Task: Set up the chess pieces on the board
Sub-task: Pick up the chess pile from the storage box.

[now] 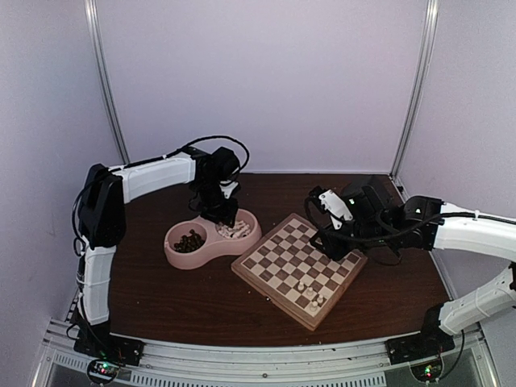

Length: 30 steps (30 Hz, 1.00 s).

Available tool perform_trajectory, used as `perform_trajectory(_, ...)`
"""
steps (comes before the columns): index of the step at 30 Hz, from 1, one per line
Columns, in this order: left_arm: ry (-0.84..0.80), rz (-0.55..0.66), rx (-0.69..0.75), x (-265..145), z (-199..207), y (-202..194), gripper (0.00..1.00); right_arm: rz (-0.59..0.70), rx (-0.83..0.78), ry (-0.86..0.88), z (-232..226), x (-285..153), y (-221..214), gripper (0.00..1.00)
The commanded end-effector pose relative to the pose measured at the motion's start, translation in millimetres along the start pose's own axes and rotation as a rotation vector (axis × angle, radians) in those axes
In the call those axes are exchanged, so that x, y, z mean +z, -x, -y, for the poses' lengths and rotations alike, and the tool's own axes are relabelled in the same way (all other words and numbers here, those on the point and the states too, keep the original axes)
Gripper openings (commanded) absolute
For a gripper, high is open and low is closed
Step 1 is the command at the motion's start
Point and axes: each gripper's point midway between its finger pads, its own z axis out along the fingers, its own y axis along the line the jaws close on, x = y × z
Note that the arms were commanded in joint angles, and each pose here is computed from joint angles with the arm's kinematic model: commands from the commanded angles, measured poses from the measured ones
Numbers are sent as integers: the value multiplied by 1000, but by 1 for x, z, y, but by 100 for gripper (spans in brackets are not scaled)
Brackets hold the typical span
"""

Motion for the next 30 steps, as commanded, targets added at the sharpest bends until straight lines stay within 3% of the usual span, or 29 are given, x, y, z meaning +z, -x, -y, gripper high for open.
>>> perform_trajectory(1,-55,-52,32,8,5,0,52,30,21,13,0,-3,5,31)
perform_trajectory(19,-103,-177,26,24,7,-22,50,33,39,27,-3,-2,7,31)
perform_trajectory(30,-170,-168,25,5,18,-24,37,29,49,33,-4,-1,6,31)
